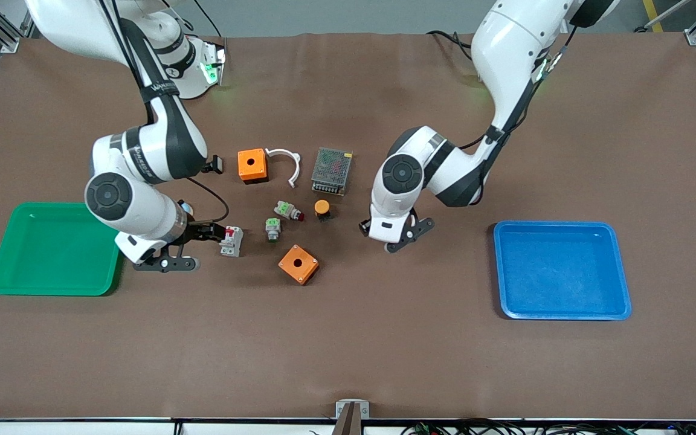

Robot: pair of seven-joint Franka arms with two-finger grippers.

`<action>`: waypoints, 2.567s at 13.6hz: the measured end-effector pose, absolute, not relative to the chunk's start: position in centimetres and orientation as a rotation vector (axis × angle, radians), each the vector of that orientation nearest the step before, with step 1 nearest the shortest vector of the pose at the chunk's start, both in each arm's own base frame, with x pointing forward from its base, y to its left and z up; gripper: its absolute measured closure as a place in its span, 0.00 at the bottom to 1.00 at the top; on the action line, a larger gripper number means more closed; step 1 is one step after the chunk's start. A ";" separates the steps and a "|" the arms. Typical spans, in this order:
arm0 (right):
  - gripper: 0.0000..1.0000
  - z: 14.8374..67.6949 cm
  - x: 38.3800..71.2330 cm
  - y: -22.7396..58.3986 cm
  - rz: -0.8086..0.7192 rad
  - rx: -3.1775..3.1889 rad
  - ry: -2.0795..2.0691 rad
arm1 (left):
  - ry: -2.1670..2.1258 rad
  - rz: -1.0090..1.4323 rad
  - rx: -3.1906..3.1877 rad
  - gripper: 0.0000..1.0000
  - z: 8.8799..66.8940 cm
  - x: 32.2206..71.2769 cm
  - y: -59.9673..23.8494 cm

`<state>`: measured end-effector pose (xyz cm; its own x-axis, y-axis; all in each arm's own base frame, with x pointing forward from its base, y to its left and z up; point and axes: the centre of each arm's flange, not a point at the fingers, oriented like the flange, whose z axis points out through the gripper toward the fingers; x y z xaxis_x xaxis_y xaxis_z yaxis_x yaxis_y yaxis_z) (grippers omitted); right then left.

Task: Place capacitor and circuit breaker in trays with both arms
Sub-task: 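Reach the left gripper to the capacitor while the right gripper reaches the breaker, then close the left gripper on the capacitor while the right gripper grasps the breaker, then carry the capacitor over the blue tray while the right gripper carries the breaker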

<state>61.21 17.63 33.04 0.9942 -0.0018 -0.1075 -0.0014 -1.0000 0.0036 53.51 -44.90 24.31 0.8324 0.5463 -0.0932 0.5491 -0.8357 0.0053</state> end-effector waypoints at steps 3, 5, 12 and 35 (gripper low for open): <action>0.00 30.6 60.8 17.5 -0.212 3.122 -0.012 | 0.936 -0.126 2.939 0.31 22.0 52.9 -46.1; 0.00 29.4 60.8 17.8 -0.215 3.129 -0.020 | 0.936 -0.134 2.941 0.34 20.8 52.5 -46.4; 0.00 23.7 59.3 18.6 -0.189 3.148 -0.047 | 0.938 -0.143 2.946 0.67 19.9 52.4 -46.5; 0.60 35.7 63.6 -12.9 -0.227 3.122 -0.098 | 0.649 -0.115 3.093 0.66 27.9 68.3 -3.1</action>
